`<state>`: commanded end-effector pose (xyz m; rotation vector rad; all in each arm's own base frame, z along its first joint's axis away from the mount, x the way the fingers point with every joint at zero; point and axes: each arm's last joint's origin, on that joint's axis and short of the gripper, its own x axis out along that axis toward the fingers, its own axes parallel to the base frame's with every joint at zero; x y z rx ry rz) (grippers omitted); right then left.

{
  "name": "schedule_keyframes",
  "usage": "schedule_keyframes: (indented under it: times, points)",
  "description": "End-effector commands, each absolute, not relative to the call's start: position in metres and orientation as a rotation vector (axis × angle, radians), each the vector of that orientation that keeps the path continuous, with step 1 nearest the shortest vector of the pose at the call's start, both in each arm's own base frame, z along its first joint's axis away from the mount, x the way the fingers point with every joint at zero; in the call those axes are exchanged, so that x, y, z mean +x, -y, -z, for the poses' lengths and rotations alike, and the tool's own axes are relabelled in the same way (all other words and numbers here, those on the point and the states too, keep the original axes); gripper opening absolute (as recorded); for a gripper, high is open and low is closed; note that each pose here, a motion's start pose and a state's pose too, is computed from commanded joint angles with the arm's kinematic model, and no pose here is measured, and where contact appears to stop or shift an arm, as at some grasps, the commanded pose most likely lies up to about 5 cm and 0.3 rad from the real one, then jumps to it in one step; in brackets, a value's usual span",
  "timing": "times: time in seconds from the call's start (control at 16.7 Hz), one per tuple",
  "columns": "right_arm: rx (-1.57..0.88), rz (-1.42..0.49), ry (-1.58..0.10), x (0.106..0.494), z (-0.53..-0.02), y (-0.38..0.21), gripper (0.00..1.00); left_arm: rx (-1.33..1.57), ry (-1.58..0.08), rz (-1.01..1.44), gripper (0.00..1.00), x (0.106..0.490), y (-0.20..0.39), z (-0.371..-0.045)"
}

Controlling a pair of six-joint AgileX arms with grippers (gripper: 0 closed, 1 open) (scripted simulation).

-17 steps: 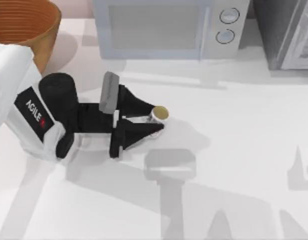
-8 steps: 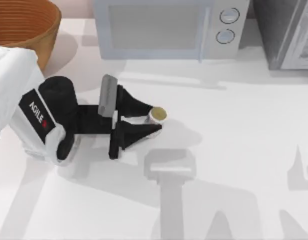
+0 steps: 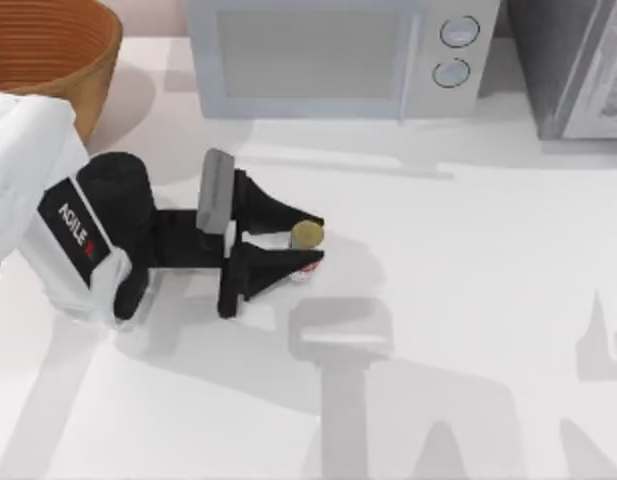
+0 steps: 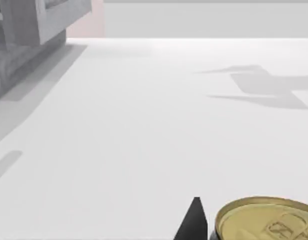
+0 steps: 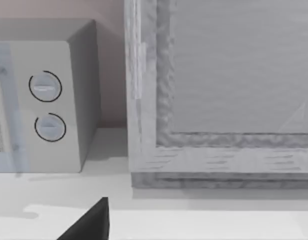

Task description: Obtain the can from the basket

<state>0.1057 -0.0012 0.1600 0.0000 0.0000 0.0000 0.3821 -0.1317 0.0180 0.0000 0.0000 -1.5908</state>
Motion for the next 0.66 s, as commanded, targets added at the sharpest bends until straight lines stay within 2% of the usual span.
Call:
schedule_keyframes:
  times: [0.3, 0.66]
  points:
    - [0.000, 0.000, 0.000, 0.1057, -0.1600, 0.0012, 1.00, 0.000, 0.000, 1.591, 0.98, 0.3821, 0.1317, -0.0180]
    - [0.000, 0.000, 0.000, 0.1057, -0.1600, 0.0012, 1.00, 0.000, 0.000, 1.591, 1.00, 0.3821, 0.1317, -0.0180]
